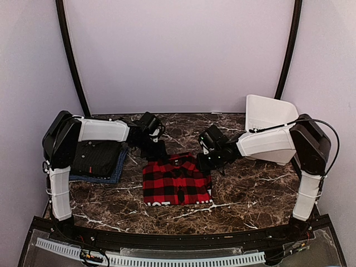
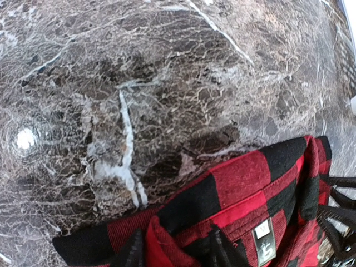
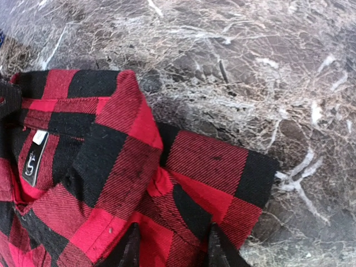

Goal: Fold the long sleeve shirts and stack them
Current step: Smooth out the square-folded shirt at the center of the board.

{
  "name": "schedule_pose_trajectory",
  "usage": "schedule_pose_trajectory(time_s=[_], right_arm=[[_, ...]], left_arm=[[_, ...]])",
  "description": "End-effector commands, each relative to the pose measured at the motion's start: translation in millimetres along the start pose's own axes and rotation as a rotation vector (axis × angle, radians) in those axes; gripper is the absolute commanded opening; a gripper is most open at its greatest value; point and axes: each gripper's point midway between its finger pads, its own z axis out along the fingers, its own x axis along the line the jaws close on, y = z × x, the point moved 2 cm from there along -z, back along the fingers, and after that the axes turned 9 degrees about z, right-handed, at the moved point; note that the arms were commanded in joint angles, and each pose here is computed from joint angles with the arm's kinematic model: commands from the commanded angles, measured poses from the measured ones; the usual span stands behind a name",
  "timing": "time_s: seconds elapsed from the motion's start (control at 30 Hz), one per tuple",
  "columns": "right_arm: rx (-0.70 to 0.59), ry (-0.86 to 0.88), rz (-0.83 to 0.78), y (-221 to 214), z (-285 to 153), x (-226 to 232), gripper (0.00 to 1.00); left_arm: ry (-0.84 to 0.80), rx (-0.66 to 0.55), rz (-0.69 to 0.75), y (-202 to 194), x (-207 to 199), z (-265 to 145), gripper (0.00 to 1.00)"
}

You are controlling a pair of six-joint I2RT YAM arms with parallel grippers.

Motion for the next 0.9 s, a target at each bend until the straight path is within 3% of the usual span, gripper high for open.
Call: schedule_pose_trajectory(time_s=[0.0,0.27,0.4,0.87], right_arm=[[-0.01,0.017,0.007,2,7,0,0.33],[-0.021,0.035,0.003,7,-1,5,0.0],[-0.047,0.048,0.0,13,-16,9,0.0],[-0.102,0.037,0.011,11,-57,4,0.0]], left_arm=[[0.002,-0.007,0.018,8,-7,-3,0.32],[-0.003,-0.009,0.03,13,-13,-6,0.07],[-0.01,-0.018,0.044,17,-20,-13,0.0],[-0.047,-0.132,0.102,41,-60,-55,0.0]])
